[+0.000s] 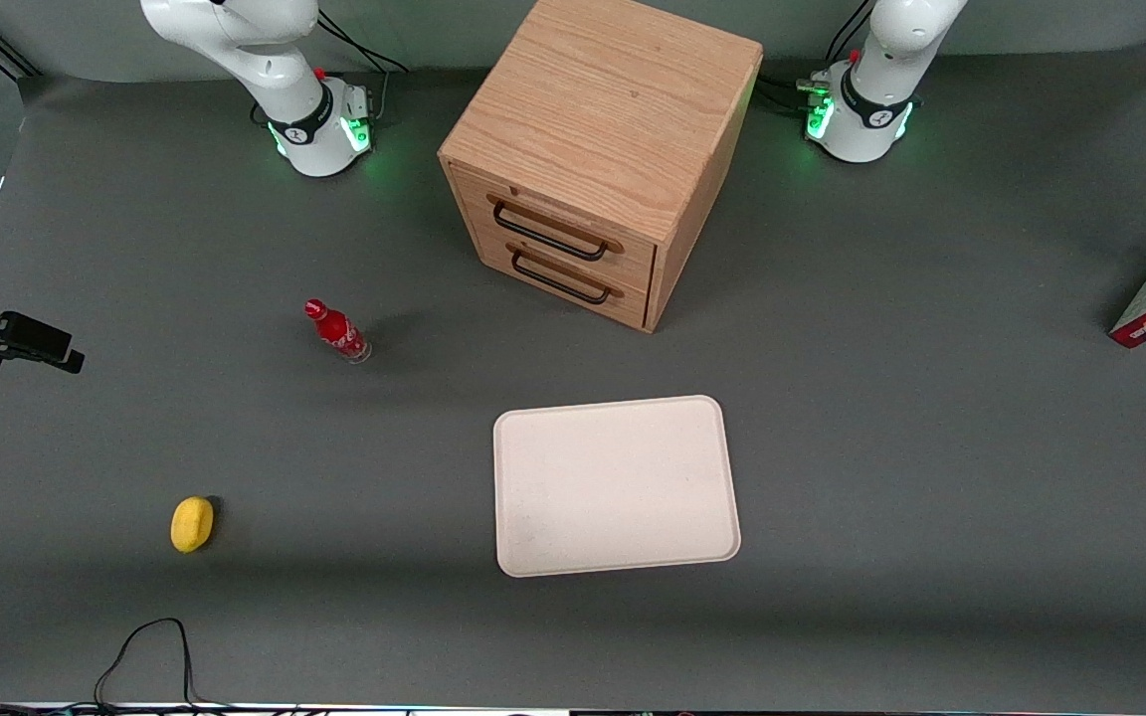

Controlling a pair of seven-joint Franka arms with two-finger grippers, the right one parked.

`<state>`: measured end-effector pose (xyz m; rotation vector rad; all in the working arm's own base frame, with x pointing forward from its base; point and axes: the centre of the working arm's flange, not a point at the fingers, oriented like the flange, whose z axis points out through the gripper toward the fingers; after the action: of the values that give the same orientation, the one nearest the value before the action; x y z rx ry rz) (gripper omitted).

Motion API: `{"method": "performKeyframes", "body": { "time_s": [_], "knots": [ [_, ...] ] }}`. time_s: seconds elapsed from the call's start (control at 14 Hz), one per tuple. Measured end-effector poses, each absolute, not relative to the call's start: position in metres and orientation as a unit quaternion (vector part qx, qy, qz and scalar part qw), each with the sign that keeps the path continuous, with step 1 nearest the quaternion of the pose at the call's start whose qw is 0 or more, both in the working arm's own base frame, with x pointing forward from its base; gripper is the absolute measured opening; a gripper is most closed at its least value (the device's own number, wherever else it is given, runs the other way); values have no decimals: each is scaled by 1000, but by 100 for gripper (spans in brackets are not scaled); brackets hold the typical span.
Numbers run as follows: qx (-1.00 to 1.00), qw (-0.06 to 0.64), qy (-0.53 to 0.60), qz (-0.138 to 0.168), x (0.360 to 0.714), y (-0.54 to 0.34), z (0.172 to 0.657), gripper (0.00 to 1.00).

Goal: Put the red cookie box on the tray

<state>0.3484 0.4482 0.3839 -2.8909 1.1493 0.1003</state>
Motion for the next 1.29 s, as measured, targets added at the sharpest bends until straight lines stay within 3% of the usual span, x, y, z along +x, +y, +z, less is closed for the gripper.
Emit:
{"method": "performKeyframes", "body": {
  "time_s": [0.57,1.07,1.29],
  "knots": [
    [-925,2,378,26,360,453,290,100],
    [-920,5,391,21,375,445,267,100],
    [-920,5,391,21,375,445,264,90]
  ]
}}
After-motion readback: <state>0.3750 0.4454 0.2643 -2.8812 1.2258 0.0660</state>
